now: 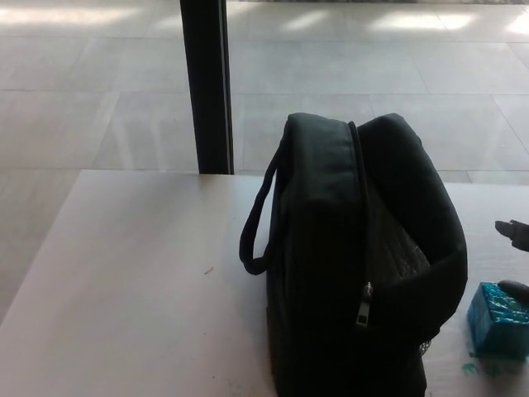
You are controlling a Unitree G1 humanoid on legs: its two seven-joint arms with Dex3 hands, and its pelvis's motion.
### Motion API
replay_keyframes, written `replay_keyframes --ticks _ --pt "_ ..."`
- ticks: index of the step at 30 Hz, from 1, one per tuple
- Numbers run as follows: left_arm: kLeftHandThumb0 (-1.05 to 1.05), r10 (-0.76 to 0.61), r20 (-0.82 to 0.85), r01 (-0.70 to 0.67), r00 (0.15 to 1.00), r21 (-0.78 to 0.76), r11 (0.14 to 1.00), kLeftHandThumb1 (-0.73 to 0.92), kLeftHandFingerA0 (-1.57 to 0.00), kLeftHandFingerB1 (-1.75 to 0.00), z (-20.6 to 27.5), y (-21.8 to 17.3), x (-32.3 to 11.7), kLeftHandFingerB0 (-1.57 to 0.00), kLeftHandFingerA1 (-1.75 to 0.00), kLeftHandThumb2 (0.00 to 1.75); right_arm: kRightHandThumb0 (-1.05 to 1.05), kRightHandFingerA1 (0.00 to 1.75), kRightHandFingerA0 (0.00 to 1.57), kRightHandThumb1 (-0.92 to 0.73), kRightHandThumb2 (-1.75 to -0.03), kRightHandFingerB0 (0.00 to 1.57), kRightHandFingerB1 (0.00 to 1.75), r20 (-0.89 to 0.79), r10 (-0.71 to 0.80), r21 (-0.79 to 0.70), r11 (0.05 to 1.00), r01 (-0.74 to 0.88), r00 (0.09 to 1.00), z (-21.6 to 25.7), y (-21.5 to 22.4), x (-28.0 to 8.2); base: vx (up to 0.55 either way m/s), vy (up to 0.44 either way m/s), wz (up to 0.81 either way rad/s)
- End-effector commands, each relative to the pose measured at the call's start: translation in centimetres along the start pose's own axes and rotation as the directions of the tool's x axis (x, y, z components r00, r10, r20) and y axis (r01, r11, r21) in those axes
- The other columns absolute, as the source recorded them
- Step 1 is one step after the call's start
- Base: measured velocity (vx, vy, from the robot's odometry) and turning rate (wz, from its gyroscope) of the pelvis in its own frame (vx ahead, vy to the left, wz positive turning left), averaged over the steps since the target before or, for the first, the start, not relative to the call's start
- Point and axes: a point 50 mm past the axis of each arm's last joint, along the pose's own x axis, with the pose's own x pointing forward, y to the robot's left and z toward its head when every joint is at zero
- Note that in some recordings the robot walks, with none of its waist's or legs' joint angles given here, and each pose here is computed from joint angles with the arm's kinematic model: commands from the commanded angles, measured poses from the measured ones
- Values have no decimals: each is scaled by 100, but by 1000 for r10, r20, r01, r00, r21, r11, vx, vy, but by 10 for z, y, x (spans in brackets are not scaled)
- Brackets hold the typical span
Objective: The robot uses its right hand to pick up the cube kept on the middle of the desk and put it inside the bag next to it
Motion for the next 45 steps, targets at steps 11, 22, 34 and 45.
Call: replay_keyframes --ticks 11,22,34,45 --pt "-67 8 6 -8 1000 17 1000 68 -32 -38 9 6 -2 -31 -48 60 -105 5 0 -65 -105 5 11 -61 136 -18 990 -137 989 -16 15 -2 0 0 0" --pt "-68 1 -1 -1 1000 40 999 69 -34 -39 10 2 0 -33 -50 61 -105 2 0 -61 -102 1 8 -41 147 -30 988 -149 988 4 30 16 0 0 0" --pt "-66 -11 11 11 1000 22 1000 69 -32 -38 15 0 2 -31 -49 61 -96 3 0 -55 -95 2 14 -82 175 -93 979 -182 981 2 41 22 0 0 0" --pt "-68 -12 29 11 1000 31 999 69 -31 -39 22 0 3 -33 -48 61 -58 89 9 -39 -63 5 29 -290 306 -309 867 -392 907 -12 52 18 0 0 0"
